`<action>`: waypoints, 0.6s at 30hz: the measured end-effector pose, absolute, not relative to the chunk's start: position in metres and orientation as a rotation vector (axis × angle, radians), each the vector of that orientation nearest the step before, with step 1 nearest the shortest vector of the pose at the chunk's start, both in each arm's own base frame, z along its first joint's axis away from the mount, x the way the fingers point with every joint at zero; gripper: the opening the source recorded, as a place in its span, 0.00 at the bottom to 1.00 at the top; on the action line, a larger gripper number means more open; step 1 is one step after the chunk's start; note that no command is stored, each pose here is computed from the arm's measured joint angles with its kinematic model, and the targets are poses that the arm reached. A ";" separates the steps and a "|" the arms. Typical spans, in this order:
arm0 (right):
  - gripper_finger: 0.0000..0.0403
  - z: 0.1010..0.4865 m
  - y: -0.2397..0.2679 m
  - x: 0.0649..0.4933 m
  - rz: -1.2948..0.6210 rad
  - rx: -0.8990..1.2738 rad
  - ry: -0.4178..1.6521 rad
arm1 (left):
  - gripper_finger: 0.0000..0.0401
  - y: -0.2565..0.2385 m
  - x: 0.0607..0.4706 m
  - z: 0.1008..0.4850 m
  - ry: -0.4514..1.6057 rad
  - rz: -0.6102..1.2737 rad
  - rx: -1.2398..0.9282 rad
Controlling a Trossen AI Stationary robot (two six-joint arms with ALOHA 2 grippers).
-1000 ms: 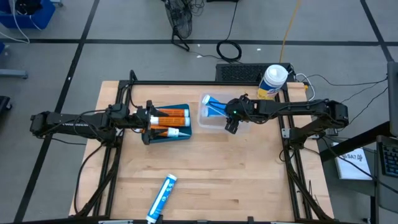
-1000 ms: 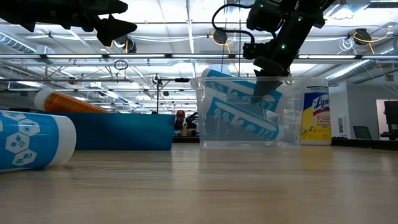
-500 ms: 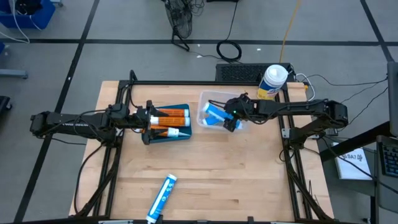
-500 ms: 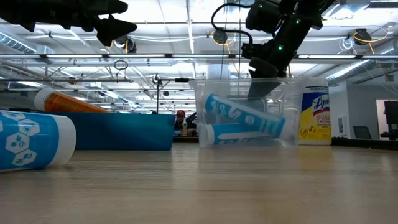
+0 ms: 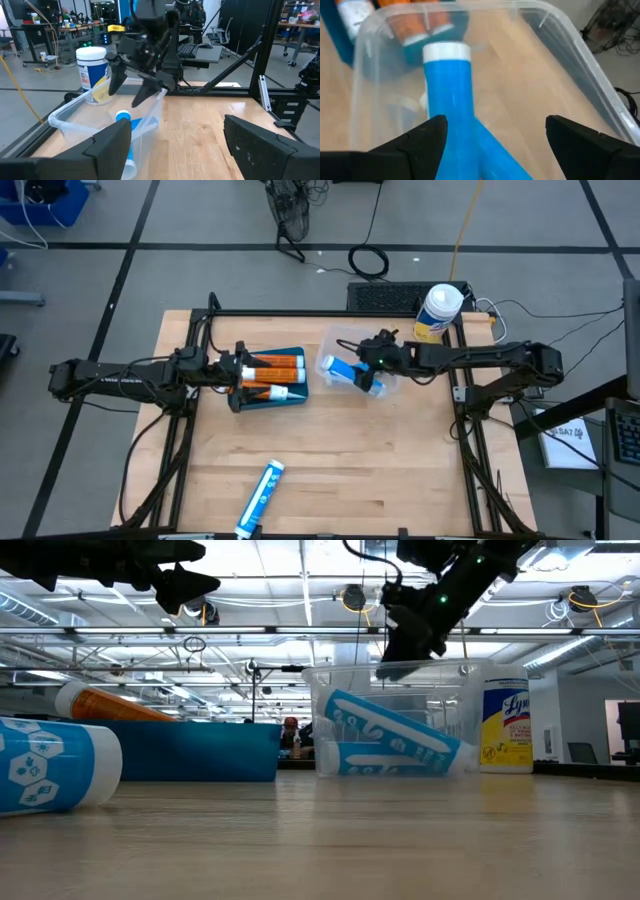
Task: Pick & place silicon tubes, Sealant and Lysol wipes
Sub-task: Put the blue sealant into the transparent bin
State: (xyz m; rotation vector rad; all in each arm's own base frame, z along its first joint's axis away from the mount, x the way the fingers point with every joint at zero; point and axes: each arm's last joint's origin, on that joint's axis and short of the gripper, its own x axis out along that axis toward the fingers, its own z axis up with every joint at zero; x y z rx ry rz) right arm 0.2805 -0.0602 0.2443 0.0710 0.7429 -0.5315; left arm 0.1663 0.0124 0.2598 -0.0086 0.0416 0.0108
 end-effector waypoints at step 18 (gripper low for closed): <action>0.78 0.294 0.020 0.302 0.184 0.237 0.283 | 0.77 0.013 0.166 0.260 0.041 0.012 -0.008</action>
